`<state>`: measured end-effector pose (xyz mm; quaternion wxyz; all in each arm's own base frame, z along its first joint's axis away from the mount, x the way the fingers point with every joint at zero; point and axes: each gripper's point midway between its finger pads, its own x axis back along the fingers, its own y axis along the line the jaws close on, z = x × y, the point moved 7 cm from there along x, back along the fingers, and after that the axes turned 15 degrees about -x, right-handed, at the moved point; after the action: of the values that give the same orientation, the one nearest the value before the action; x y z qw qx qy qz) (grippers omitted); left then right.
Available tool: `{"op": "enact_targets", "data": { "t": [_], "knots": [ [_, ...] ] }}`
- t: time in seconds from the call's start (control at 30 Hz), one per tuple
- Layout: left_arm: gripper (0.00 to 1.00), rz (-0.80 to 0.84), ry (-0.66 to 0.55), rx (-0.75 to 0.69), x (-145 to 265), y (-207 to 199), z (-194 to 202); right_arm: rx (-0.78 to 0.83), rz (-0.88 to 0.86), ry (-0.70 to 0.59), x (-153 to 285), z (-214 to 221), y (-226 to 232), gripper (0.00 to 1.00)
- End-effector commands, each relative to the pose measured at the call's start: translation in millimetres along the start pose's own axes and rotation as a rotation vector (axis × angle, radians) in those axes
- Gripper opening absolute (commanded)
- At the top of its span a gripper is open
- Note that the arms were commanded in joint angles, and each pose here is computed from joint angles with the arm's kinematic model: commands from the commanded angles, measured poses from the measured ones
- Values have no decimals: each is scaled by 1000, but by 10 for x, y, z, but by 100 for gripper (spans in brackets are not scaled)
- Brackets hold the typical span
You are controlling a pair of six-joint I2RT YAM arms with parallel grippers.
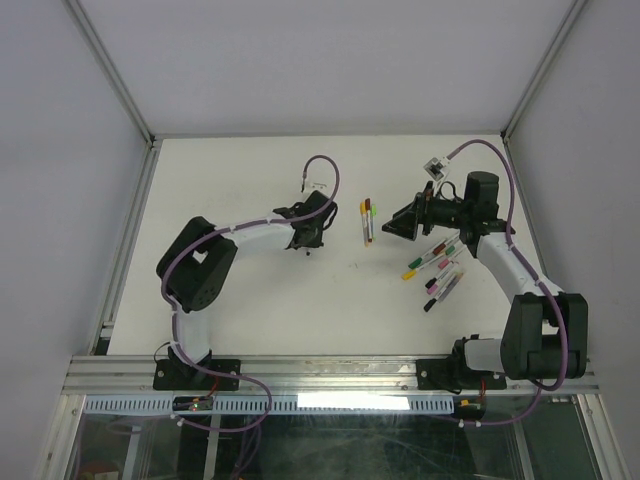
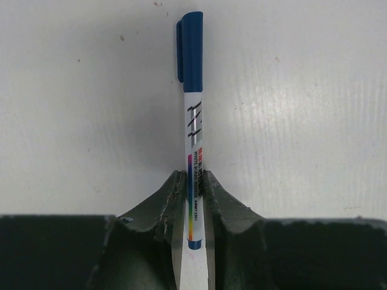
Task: Open the pen caps
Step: Pick up the pen from the center of the board.
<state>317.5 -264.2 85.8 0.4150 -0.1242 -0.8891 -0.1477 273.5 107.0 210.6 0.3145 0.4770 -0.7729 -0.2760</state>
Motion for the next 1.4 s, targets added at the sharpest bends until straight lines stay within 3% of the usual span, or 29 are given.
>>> {"op": "enact_targets", "data": {
  "t": [0.0,0.13,0.33,0.47,0.73,0.97,1.27,1.37],
  "knots": [
    [19,26,-76,66,202,21,-136,46,-36,-11,-15,-67,61,82],
    [23,40,-74,74,259,25,-94,47,-37,-11,-15,-71,64,82],
    [38,42,-90,94,375,49,-74,40,-43,-6,-19,-67,62,82],
    [43,36,-88,88,377,10,-74,41,-46,-6,-17,-69,65,82],
    [44,-35,-34,52,256,-39,-12,44,-45,-7,-17,-73,71,82],
    [39,-8,-2,39,170,-126,51,45,-44,-7,-13,-72,72,82],
    [6,7,7,53,171,-152,82,39,-50,-3,-17,-68,75,82],
    [0,18,-14,63,231,-161,51,32,-54,-2,-18,-64,75,82]
  ]
}}
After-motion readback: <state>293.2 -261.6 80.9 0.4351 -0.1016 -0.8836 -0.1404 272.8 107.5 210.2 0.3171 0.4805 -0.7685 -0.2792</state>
